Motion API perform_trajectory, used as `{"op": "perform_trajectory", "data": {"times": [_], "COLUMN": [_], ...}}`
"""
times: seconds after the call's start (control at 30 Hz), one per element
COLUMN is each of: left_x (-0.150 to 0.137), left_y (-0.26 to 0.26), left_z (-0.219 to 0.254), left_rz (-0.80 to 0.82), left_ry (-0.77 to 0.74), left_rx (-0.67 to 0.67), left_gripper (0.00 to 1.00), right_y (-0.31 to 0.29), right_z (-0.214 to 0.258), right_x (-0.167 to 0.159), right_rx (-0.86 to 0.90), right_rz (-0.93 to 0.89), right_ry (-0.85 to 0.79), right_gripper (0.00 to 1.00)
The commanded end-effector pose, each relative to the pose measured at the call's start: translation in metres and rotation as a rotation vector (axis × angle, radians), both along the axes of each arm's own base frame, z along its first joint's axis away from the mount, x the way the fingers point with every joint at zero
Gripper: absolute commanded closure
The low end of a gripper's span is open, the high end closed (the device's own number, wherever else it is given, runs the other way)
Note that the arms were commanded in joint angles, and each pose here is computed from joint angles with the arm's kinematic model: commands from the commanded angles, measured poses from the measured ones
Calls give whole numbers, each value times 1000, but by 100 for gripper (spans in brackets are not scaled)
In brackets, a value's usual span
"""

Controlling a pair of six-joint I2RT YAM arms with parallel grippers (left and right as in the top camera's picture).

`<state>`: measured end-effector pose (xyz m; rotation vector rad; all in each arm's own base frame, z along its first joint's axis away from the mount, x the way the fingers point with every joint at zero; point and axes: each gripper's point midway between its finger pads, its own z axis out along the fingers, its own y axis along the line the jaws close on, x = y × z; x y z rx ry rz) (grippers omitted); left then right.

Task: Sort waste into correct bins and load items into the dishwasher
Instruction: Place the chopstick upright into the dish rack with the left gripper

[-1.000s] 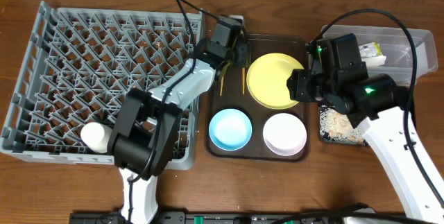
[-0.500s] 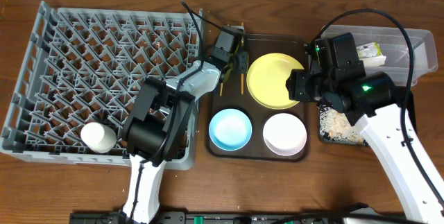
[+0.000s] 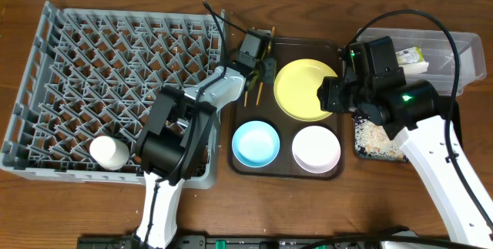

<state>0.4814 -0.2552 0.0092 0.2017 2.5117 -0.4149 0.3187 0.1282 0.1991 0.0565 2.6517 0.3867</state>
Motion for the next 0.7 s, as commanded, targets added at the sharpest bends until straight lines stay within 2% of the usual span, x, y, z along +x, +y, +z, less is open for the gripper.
{"op": "perform_trajectory", "data": {"times": [0.0,0.17,0.33,0.5,0.67], "left_x": [-6,-12,-32,-57,-82], "left_y": [1,6,31,96,149], "left_z": [13,70,134,159,140], "left_rz": [-4,-1,30,174,267], "left_ry": [1,-44,-64,-33,92], "left_rx": [4,-18,-17,146,309], "left_gripper": [92,92,92,92,92], "right_y": [0,-1,-1,-2,-1], "right_z": [-3,-4,-5,-5,-4], "right_x": [0,-2,-3,-3,-2], "right_rx": [5,1,0,-1,1], "right_rz": [-9,-9,-9,-9,-9], "right_ry": [10,21,24,26,20], "right_gripper": [47,47,48,47,46]}}
